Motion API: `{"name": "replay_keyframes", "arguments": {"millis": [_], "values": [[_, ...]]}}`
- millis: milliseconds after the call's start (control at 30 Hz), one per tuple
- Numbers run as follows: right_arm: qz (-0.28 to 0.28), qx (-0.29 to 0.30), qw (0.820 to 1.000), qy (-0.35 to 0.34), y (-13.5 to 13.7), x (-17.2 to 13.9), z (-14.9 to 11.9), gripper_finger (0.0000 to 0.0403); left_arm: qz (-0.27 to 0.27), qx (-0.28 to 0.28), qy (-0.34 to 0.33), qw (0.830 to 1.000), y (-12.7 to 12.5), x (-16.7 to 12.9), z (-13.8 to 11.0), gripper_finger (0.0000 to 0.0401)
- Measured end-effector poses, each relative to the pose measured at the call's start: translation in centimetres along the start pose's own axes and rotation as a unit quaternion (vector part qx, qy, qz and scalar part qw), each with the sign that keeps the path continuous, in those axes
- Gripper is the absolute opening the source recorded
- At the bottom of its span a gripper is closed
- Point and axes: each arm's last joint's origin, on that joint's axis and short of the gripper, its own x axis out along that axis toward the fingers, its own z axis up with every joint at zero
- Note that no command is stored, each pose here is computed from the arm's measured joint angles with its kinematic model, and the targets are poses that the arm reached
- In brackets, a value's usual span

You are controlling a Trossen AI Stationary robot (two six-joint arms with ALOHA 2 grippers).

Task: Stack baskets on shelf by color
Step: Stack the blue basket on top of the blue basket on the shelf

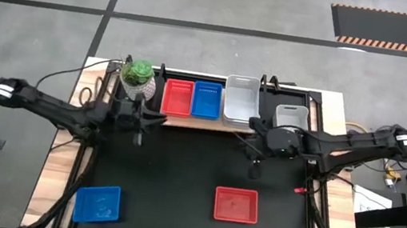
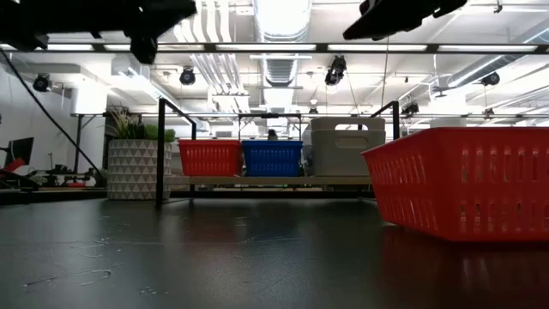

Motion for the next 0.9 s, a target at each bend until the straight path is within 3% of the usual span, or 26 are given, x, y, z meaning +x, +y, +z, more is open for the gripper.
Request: {"name": "replay_keyframes", "arguments": {"millis": [267,567,733,900], "values": [[0.005,-0.075,0.988,-0.134,0.1,0.4,-2.3,0.0008,0.0,-0.088,0.054,0.995,-1.1,2.2,-2.5,0.0038],[-0.045,-0.07,0.987,-0.138,-1.8,-0.1,-4.0,0.0008,-0.025,-0.157,0.094,0.983,-4.1,5.1,-3.1,0.0038],[-0.052,-0.078,0.985,-0.148,-1.9,-1.0,-4.2,0.0008,-0.015,-0.238,0.161,0.958,-5.8,5.8,-3.0,0.0038],[-0.058,-0.074,0.982,-0.162,-1.8,-2.1,-4.3,0.0008,0.059,-0.312,0.283,0.905,-7.0,6.5,-2.3,0.0037]]}}
